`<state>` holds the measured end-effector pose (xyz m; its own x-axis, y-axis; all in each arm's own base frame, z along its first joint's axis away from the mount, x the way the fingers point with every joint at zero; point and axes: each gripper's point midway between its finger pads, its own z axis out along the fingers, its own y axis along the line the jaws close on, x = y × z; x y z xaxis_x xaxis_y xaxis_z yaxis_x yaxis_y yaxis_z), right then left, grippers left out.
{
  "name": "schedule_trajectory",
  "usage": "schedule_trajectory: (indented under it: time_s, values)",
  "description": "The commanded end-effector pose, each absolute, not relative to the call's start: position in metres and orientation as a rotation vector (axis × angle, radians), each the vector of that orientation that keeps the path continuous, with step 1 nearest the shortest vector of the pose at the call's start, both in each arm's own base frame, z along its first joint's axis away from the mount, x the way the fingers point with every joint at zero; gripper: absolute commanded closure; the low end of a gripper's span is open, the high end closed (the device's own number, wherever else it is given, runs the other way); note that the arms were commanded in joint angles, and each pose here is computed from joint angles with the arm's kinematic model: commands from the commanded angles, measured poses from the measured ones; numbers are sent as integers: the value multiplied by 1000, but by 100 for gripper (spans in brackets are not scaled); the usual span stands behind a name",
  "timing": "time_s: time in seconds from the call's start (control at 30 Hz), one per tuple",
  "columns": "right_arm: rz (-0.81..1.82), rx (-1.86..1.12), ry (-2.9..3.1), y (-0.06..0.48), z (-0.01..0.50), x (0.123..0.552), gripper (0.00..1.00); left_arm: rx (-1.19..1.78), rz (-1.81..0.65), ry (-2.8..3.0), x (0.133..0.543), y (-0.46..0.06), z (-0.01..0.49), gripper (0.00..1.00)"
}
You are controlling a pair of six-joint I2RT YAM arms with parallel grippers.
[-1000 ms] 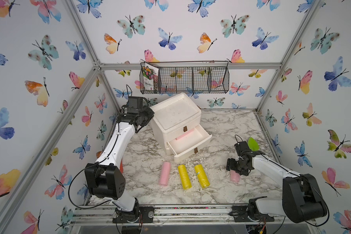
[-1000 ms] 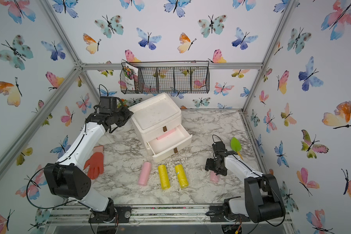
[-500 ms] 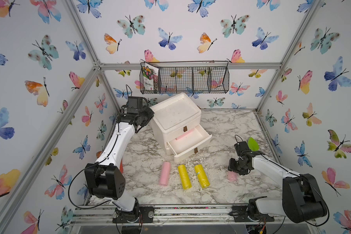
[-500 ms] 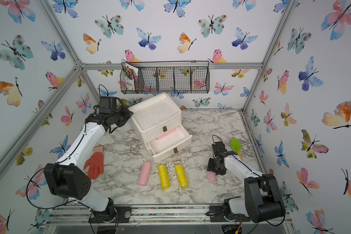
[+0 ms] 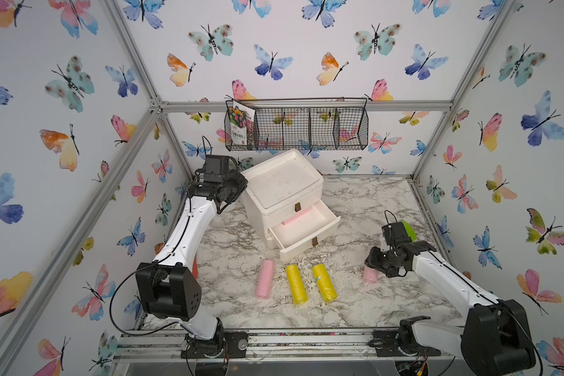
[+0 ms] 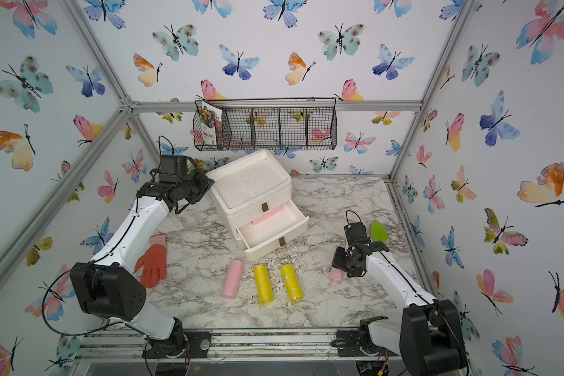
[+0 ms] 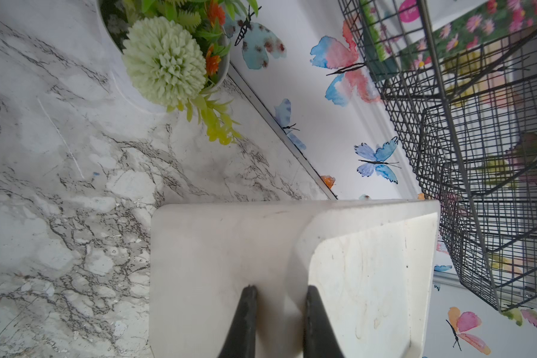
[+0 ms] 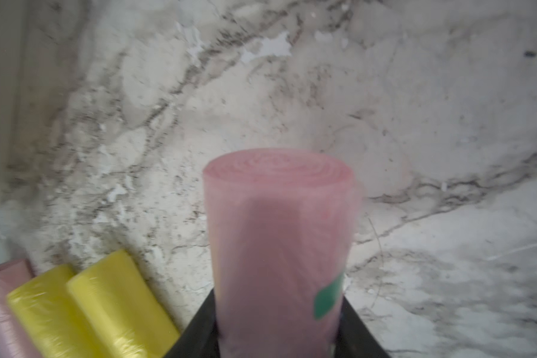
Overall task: Sort the rolls of trash bags by color and place them into the drawer
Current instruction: Pick up the roll of trash bags from the center of the board, then place the roll of trash bags in the drawer.
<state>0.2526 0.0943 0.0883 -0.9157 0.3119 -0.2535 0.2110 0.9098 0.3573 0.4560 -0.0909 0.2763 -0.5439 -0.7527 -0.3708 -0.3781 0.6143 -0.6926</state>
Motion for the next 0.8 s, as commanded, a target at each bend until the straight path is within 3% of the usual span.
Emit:
schedule_trajectory:
  time_s: [0.0, 0.17, 0.37, 0.77]
  values:
    - [825, 384, 2588, 132, 148, 274, 54, -1023, -757, 2297, 447, -99, 227, 100]
    - [1154, 368, 2357, 166, 224, 307, 58, -1022, -765, 2295, 447, -100, 230, 100]
    - [1356, 306, 2143, 203, 294, 329, 58, -1030, -765, 2285, 445, -99, 232, 100]
    - [1471, 425, 2093, 288, 288, 350, 55, -1021, -779, 2278, 446, -100, 238, 100]
